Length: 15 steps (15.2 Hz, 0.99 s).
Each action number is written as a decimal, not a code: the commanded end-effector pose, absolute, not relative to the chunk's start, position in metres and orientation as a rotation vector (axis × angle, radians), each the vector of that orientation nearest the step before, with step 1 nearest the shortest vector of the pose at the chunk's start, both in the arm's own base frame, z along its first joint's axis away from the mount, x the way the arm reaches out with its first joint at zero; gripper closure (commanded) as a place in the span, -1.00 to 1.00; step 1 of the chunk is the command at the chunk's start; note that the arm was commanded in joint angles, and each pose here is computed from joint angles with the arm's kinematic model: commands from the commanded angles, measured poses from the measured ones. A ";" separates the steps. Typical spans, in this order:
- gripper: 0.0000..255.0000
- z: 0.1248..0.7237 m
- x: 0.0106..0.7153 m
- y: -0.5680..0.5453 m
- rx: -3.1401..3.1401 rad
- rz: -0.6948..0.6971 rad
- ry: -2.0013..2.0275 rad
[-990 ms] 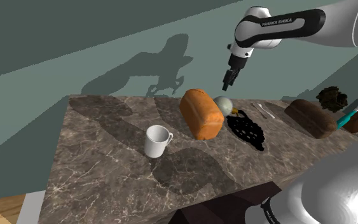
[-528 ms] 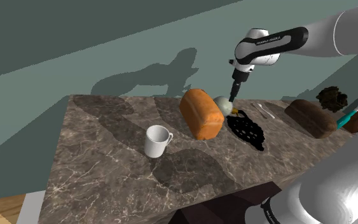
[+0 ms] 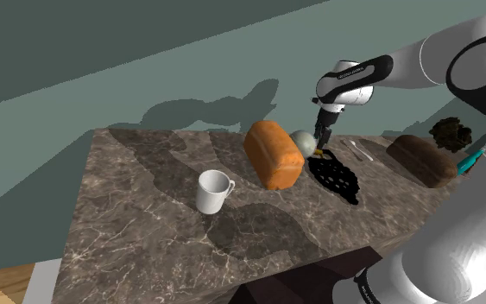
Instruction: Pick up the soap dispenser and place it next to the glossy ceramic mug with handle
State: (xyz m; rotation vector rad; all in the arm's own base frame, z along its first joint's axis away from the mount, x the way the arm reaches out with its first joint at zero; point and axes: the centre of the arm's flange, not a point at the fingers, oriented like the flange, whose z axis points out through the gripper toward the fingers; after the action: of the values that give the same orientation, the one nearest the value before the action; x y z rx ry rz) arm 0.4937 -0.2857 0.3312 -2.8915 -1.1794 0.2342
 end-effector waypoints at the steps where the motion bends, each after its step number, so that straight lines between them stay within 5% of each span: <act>1: -1.00 0.319 0.495 -0.287 -2.895 0.222 -1.202; 13: -1.00 0.295 0.492 -0.288 -2.895 0.222 -1.202; 14: 1.00 0.295 0.492 -0.288 -2.895 0.222 -1.202; 15: 1.00 0.295 0.492 -0.288 -2.895 0.222 -1.202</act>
State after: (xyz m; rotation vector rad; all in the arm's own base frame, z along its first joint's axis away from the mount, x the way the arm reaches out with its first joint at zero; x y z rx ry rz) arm 0.4918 -0.2880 0.2948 -2.8945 -1.2022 0.2222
